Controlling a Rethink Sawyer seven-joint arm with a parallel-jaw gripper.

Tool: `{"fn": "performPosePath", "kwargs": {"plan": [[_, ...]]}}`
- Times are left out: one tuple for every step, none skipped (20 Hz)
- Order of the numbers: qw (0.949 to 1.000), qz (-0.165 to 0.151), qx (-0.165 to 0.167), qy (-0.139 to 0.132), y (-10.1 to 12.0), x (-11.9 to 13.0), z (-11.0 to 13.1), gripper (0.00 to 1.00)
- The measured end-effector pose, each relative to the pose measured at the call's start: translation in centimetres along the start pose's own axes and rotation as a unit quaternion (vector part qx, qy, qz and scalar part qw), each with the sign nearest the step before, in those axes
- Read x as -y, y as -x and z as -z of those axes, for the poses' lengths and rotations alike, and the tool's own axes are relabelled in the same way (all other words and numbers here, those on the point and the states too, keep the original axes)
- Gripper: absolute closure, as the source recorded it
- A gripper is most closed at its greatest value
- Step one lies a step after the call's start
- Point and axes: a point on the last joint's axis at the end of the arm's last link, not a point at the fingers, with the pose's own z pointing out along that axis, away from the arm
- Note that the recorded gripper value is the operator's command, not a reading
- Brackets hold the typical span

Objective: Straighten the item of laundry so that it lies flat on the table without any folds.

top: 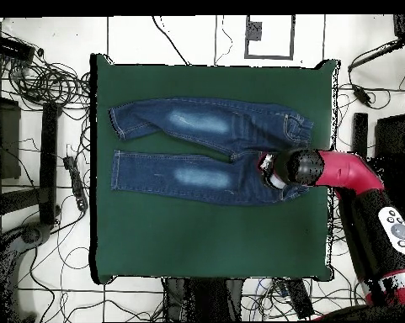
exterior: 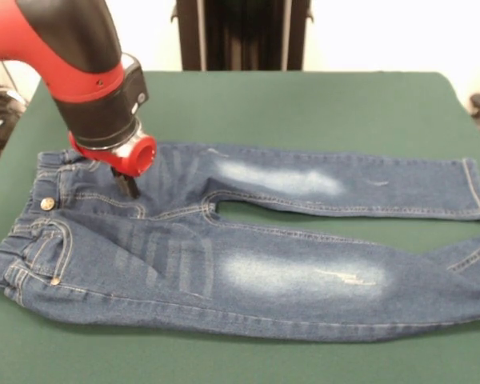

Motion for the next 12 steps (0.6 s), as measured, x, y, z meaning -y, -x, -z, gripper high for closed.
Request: {"fn": "performPosePath", "kwargs": {"plan": [[1.0, 0.005, 0.006, -0.003, -0.1, 0.1, 0.0, 1.0], [0.9999, 0.01, 0.011, -0.006, -0.2, 0.1, 0.0, 1.0], [0.9997, 0.015, 0.017, -0.008, -0.3, 0.2, 0.0, 1.0], [0.9991, 0.025, 0.029, -0.014, -0.5, 0.5, 0.1, 1.0], [0.9989, 0.028, 0.033, -0.016, -0.6, 0.7, 0.1, 1.0], [0.9986, 0.032, 0.039, -0.018, -0.7, 0.8, 0.1, 1.0], [0.9983, 0.035, 0.042, -0.018, -0.8, 0.9, 0.1, 1.0], [0.9978, 0.039, 0.049, -0.019, -1.0, 1.1, 0.1, 1.0], [0.9974, 0.042, 0.054, -0.02, -1.1, 1.3, 0.2, 1.0], [0.9971, 0.044, 0.057, -0.021, -1.2, 1.4, 0.2, 1.0], [0.9968, 0.046, 0.061, -0.022, -1.3, 1.5, 0.2, 1.0], [0.9966, 0.047, 0.063, -0.024, -1.4, 1.6, 0.2, 1.0]]}}
